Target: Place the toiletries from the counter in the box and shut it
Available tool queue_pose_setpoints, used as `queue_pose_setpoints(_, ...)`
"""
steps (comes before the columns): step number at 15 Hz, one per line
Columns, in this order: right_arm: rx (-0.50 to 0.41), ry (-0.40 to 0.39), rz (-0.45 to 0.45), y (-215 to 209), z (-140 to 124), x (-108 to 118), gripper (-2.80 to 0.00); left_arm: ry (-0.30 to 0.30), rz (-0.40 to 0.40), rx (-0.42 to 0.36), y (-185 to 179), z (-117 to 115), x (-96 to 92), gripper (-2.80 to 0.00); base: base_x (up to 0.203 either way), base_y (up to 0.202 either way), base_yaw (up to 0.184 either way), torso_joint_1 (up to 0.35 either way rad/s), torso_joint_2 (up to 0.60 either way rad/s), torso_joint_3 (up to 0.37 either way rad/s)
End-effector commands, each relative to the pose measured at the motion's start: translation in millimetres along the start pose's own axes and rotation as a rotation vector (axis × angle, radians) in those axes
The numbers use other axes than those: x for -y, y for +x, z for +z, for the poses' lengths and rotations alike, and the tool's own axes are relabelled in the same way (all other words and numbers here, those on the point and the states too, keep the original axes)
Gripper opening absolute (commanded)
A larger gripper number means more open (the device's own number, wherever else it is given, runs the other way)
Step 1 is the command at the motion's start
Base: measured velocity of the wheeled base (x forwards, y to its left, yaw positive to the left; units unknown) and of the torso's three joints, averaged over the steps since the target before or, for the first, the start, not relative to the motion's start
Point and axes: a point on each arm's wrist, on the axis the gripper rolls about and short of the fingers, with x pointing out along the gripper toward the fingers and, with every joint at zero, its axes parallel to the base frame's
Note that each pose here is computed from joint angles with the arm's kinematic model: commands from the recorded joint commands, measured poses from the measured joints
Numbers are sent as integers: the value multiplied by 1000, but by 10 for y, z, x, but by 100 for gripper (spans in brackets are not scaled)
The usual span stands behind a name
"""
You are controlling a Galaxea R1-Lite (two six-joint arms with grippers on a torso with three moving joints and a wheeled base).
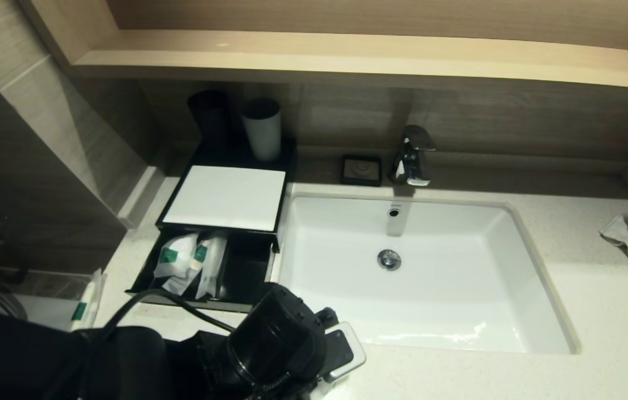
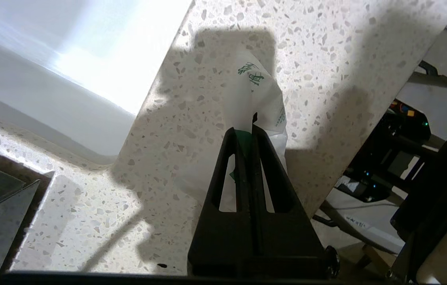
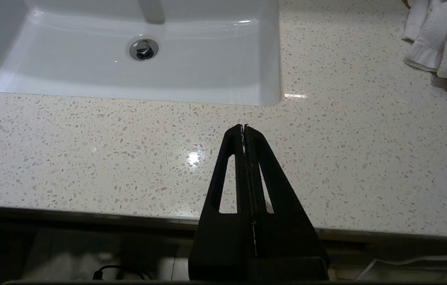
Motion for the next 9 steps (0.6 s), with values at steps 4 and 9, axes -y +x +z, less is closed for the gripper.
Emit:
queue_pose_setpoints(4, 0, -1, 0, 0, 0, 0, -280, -35, 51, 18, -53, 32, -44, -280, 0, 0, 0, 0, 0, 0)
queue_pose_setpoints(9, 0, -1, 0, 0, 0, 0, -280, -144, 105, 72, -64, 71, -197, -280, 0, 0, 0, 0, 0, 0)
